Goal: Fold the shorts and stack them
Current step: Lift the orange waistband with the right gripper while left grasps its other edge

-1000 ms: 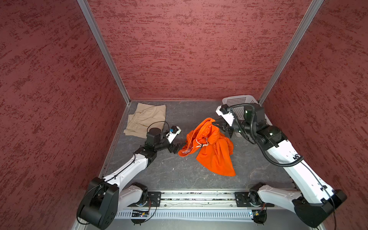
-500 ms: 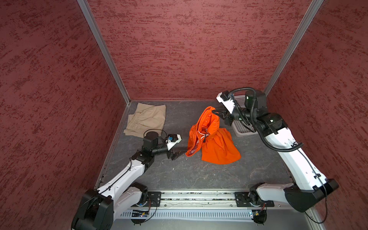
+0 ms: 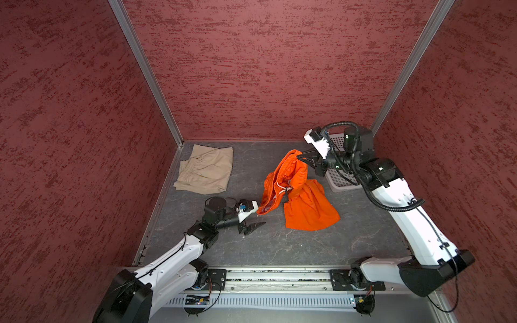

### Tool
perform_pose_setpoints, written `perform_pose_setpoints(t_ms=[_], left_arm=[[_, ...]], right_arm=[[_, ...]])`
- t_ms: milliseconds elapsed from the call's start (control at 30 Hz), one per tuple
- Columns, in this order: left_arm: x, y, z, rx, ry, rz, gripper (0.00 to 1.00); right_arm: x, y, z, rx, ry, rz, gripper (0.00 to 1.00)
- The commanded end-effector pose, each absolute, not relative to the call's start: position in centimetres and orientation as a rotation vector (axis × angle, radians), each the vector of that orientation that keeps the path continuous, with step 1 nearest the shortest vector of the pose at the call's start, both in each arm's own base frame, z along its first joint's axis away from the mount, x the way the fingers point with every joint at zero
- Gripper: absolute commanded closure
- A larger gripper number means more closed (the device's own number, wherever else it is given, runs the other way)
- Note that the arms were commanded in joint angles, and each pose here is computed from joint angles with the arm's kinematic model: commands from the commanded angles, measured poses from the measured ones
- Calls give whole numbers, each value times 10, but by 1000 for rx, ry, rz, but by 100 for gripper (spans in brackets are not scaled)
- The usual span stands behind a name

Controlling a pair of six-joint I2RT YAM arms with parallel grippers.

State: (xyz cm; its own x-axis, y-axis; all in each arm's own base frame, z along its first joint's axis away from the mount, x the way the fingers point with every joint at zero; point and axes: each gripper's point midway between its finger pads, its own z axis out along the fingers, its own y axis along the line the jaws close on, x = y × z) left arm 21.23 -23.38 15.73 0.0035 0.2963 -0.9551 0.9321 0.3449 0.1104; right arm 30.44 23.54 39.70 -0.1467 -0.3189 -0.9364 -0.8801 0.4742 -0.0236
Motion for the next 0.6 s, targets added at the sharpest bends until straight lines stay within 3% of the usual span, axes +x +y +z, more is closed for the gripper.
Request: perform_pose_setpoints(t_ms=[0, 167, 333, 433, 567], left_arm=[[230, -235, 163, 1124, 1507, -667, 24], [241, -238, 161, 1091, 1520, -654, 29], [253, -228, 185, 980, 1532, -594, 67], [265, -207, 217, 857, 1589, -470, 84], [274, -163, 282, 701, 1608, -260, 92]], right_arm=[[301, 239, 424, -1046, 1592, 709, 100], [299, 239, 429, -1041, 1580, 723, 100], [301, 235, 436, -1005, 1577, 712, 100], [298, 230, 451, -957, 1537, 696, 100], [285, 218, 488, -883, 1444, 664, 100]])
